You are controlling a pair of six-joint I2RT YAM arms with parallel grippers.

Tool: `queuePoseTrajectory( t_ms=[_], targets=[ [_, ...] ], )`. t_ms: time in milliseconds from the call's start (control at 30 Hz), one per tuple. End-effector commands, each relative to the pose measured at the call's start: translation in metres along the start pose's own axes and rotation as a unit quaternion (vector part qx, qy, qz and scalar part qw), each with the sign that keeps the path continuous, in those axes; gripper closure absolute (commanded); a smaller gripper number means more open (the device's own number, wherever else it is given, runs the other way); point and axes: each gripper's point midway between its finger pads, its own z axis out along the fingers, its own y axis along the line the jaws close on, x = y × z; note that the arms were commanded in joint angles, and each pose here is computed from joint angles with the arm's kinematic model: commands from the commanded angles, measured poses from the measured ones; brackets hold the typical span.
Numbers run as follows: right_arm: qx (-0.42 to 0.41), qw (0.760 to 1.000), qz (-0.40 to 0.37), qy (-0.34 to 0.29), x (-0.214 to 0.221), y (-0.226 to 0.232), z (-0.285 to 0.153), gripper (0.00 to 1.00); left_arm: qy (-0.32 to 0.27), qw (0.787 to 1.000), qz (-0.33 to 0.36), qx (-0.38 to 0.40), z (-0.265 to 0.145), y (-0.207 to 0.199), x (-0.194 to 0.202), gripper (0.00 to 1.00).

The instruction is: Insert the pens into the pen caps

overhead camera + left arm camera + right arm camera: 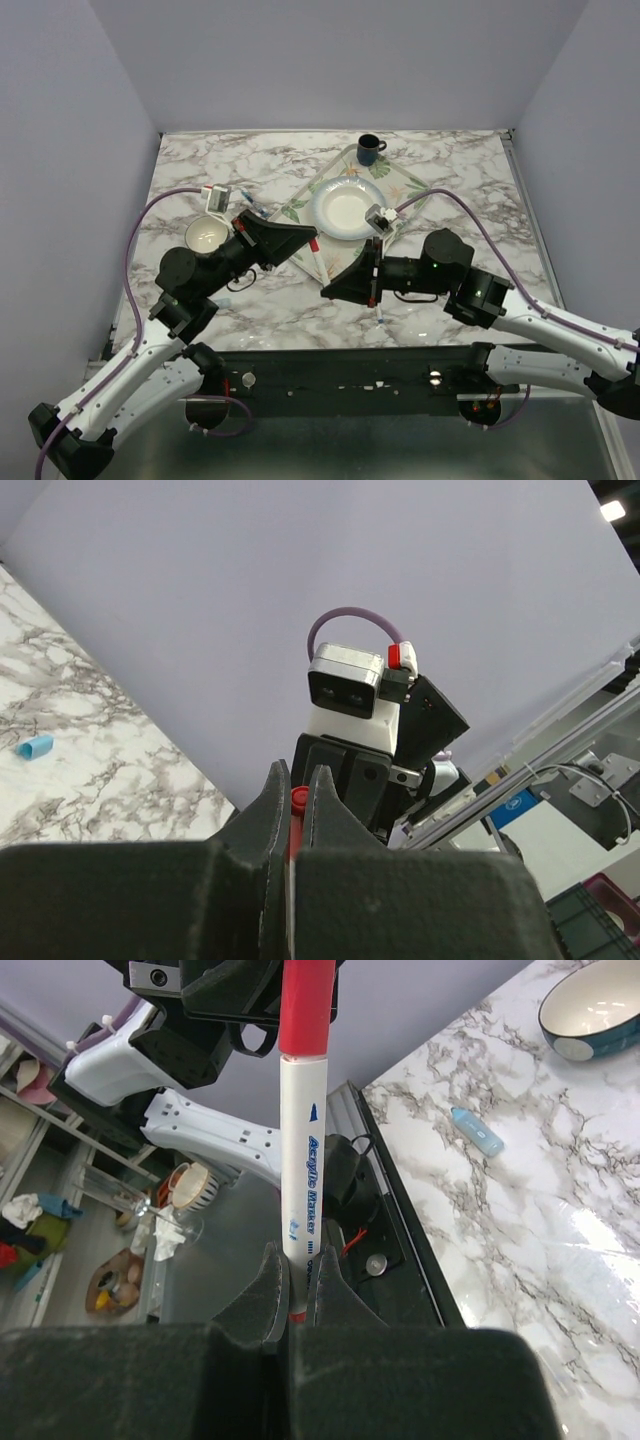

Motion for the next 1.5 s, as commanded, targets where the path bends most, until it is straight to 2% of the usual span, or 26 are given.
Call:
queuePoseTrajectory(
  t_ms=[0, 267, 633, 967, 1133, 1267, 1467],
  targets=[
    [0.013, 0.984, -0.067, -0.168, -0.106, 0.028, -0.012, 0.99, 0.115, 0.992, -0.04, -0.029, -0.018, 0.031, 0.058, 1.0],
    [0.064, 0.974, -0.104, -0.192, -0.139, 0.021, -0.015, 0.99, 0.13, 0.99, -0.041, -0.031, -0.02, 0.039, 0.071, 1.0],
    [0.082, 0.961, -0.135, -0.228, -0.183, 0.023, -0.015, 0.99, 0.15, 0.986, -0.055, -0.046, -0.027, 0.057, 0.095, 1.0],
    [0.055, 0.941, -0.137, -0.304, -0.234, 0.05, -0.034, 0.99, 0.156, 0.986, -0.057, 0.002, -0.022, 0.042, 0.109, 1.0],
    [0.025, 0.942, -0.117, -0.314, -0.239, 0.056, -0.031, 0.99, 0.148, 0.986, -0.065, 0.037, -0.021, 0.029, 0.107, 1.0],
    [0.001, 0.939, -0.112, -0.324, -0.242, 0.06, -0.034, 0.99, 0.165, 0.983, -0.067, 0.049, -0.02, 0.02, 0.112, 1.0],
    [-0.04, 0.93, -0.151, -0.334, -0.245, 0.076, -0.046, 0.99, 0.2, 0.976, -0.071, 0.044, -0.02, 0.015, 0.123, 1.0]
  ],
)
